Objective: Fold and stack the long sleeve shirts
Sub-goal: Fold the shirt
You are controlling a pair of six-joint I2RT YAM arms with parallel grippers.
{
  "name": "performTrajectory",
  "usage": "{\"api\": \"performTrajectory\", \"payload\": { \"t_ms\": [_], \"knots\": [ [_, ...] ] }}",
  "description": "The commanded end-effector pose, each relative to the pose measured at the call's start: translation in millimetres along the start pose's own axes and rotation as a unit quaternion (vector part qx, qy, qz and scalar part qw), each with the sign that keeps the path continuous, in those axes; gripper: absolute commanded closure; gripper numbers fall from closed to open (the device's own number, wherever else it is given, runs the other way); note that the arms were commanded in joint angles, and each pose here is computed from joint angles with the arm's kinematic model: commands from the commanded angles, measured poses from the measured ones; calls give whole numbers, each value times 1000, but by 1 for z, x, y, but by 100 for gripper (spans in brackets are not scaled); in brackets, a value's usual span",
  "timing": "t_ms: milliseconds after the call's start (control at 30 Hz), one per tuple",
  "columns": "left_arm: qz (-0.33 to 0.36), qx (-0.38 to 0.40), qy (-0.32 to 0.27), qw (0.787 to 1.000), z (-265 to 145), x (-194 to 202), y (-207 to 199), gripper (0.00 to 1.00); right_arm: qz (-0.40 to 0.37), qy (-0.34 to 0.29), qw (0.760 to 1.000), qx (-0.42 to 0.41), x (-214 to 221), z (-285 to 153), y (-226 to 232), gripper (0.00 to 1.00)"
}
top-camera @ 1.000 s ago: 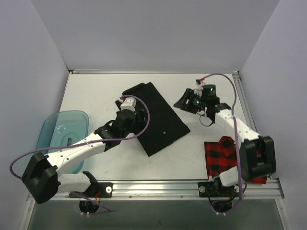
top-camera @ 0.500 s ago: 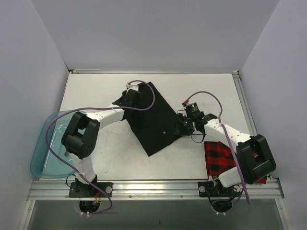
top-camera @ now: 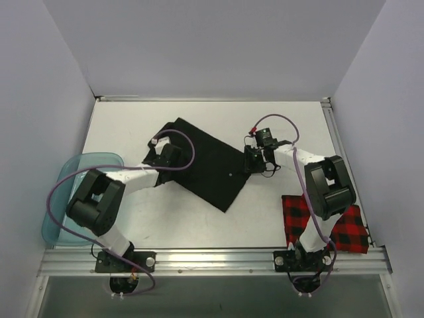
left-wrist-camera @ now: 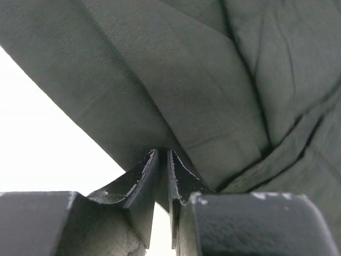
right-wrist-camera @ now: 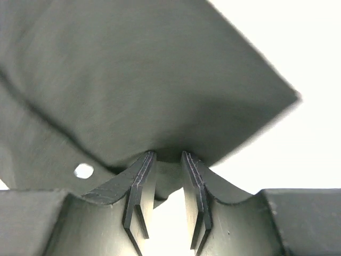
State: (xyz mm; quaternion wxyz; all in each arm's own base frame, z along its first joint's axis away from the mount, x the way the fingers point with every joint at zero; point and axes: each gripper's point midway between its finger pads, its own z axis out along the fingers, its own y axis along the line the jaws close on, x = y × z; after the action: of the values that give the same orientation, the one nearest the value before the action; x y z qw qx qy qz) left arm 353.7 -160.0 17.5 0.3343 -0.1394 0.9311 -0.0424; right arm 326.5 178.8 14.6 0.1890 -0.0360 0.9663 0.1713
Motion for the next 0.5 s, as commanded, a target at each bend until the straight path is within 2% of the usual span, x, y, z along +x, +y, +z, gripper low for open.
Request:
{"api": "performTrajectory", "payload": {
  "t_ms": [0,33,133,167,233,267,300,367,400,467],
  "knots": [
    [-29,-34,110,993,-20,85,39,76,-10,-3,999,48,-22,-7,-38,72],
    [-31,-25,108,993,-25,87,37,74,-15,-10,999,50,-30,-11,-40,72],
    [-18,-1,81,997,-50,75,26,60,-20,-34,997,59,-54,-31,-38,71],
    [-9,11,63,998,-58,63,18,47,-21,-43,997,59,-59,-39,-36,70],
    [30,37,8,999,-86,40,2,31,-17,-70,995,62,-63,-62,-32,68],
    [47,47,-12,998,-97,34,-5,15,-1,-69,995,67,-52,-67,-34,68],
    [50,52,-63,995,-116,8,-14,9,3,-100,993,66,-57,-88,-30,62],
    [111,78,-88,987,-142,9,-35,3,26,-118,991,59,-49,-104,-28,52],
    [120,90,-108,983,-156,-2,-47,3,31,-134,990,42,-41,-120,-22,42],
    [188,124,-120,967,-176,12,-70,3,41,-148,988,22,-32,-136,-17,34]
  ]
}}
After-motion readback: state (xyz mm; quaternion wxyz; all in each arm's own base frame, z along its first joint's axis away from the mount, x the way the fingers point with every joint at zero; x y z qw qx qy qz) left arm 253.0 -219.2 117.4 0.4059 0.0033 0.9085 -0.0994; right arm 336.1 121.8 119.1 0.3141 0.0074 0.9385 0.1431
